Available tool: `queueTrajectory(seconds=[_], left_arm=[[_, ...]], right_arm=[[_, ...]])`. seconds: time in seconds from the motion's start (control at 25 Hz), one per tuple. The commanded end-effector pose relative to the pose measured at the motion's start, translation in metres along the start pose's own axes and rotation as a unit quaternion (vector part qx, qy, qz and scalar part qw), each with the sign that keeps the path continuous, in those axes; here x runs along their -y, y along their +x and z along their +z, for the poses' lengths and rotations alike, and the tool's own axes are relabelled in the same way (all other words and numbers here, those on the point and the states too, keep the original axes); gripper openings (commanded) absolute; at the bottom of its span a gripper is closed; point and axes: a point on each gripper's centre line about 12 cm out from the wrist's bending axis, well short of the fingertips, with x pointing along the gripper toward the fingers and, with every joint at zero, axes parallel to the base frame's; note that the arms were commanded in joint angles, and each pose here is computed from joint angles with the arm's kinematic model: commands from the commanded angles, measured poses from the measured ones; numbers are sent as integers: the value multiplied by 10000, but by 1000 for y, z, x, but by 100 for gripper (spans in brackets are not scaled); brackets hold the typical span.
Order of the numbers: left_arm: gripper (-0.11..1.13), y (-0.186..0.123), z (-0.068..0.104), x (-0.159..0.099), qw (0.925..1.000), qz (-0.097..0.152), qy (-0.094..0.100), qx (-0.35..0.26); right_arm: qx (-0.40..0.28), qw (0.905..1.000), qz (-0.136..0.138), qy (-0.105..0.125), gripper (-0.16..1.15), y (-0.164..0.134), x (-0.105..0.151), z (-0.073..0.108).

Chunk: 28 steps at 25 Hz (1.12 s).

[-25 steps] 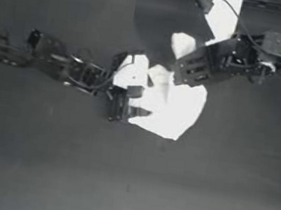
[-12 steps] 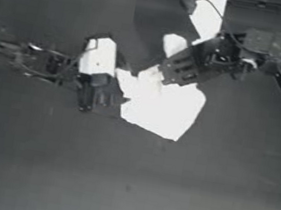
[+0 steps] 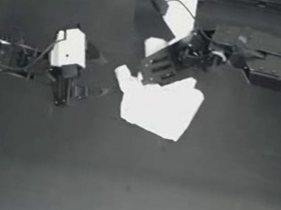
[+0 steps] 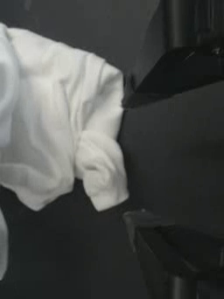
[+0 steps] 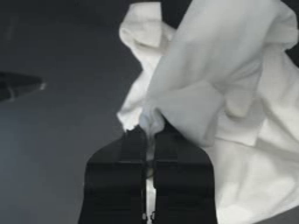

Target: Fold shirt

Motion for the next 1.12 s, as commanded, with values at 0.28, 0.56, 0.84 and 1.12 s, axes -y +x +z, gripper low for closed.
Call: queueTrajectory(seconds=[0.28, 0.56, 0.84, 1.12], left_arm=[[100, -12, 6, -4, 9998, 56, -50, 184], [100, -24, 9, -8, 9995, 232, -61, 183], [100, -47, 33, -14, 9975, 413, -83, 571], [100, -45, 70, -19, 9946, 438, -97, 931]], right_arm=[[119, 9986, 292, -413, 59, 4, -11, 6], [532, 9936, 702, -704, 88, -23, -24, 13], [1223, 9777, 1031, -1358, 77, -81, -29, 1], [1933, 9555, 1320, -1794, 77, -113, -2, -33]])
